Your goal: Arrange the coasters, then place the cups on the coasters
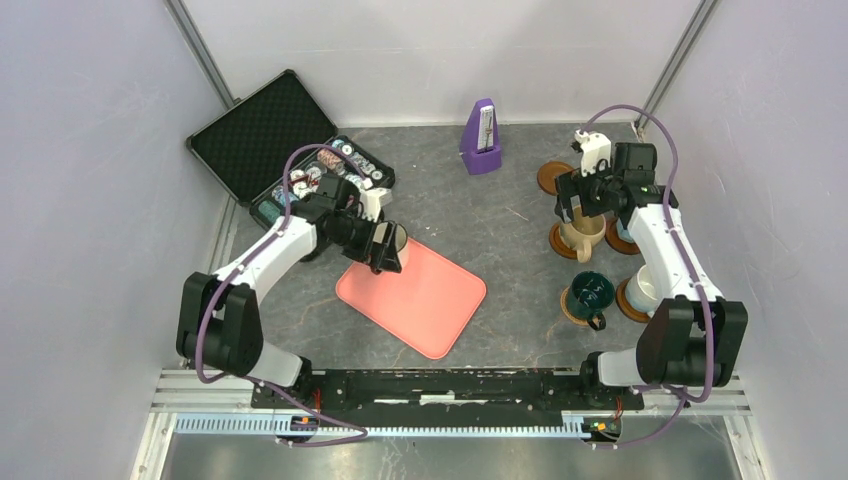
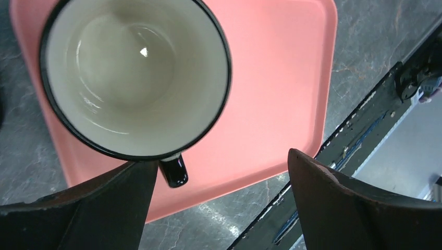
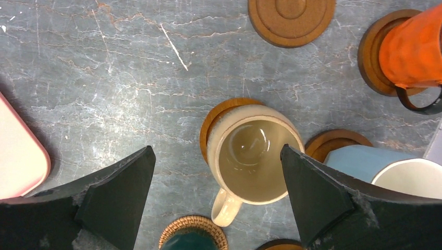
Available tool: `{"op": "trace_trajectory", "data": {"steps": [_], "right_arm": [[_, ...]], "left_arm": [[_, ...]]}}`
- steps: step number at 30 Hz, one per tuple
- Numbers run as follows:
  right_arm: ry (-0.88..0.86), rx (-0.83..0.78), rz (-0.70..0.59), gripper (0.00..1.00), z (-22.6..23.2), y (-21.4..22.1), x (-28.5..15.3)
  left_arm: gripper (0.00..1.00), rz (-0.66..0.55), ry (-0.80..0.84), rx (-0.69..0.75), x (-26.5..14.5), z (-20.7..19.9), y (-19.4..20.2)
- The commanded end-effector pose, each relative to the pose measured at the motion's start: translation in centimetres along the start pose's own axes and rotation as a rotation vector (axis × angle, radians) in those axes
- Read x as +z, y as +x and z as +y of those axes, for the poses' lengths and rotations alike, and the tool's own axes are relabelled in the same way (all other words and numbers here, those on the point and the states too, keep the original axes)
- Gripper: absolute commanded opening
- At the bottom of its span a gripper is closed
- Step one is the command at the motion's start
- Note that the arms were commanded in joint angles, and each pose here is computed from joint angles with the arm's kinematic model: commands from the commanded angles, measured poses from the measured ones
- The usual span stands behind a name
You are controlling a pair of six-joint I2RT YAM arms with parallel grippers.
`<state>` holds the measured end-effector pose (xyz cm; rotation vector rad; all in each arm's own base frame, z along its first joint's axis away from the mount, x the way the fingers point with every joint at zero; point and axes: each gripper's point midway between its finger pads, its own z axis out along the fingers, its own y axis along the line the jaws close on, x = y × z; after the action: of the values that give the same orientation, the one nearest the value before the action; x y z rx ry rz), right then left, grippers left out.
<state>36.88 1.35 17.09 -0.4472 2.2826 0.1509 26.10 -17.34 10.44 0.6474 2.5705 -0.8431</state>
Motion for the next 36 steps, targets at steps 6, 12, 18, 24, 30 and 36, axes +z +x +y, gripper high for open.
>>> {"op": "trace_trajectory", "data": {"steps": [6, 12, 18, 24, 30, 36], "right_arm": [[-0.042, -0.017, -0.068, 0.98, 1.0, -3.2, -0.2], [-0.087, -0.064, -0.073, 0.98, 3.3, -3.7, 0.1], [-0.136, -0.122, -0.082, 0.98, 6.5, -4.2, 0.7], [-0.218, -0.162, -0.053, 0.98, 10.7, -3.0, 1.5], [-0.338, -0.196, -0.037, 0.98, 16.4, -2.4, 2.2], [-0.440, -0.293, -0.026, 0.98, 23.7, -2.4, 2.9]], "left_arm": [[1.00, -0.080, -0.024, 0.079, 1.7, -2.7, -1.3], [1.00, -0.118, -0.052, 0.096, 2.8, -4.3, -1.7], [1.00, -0.122, -0.019, 0.178, 3.6, -7.1, -2.0], [1.00, -0.127, -0.002, 0.269, 1.9, -8.0, -2.7], [1.00, -0.302, 0.039, 0.243, -4.4, -7.0, -5.2], [1.00, -0.498, -0.232, 0.008, -10.5, -0.3, -7.4]]}}
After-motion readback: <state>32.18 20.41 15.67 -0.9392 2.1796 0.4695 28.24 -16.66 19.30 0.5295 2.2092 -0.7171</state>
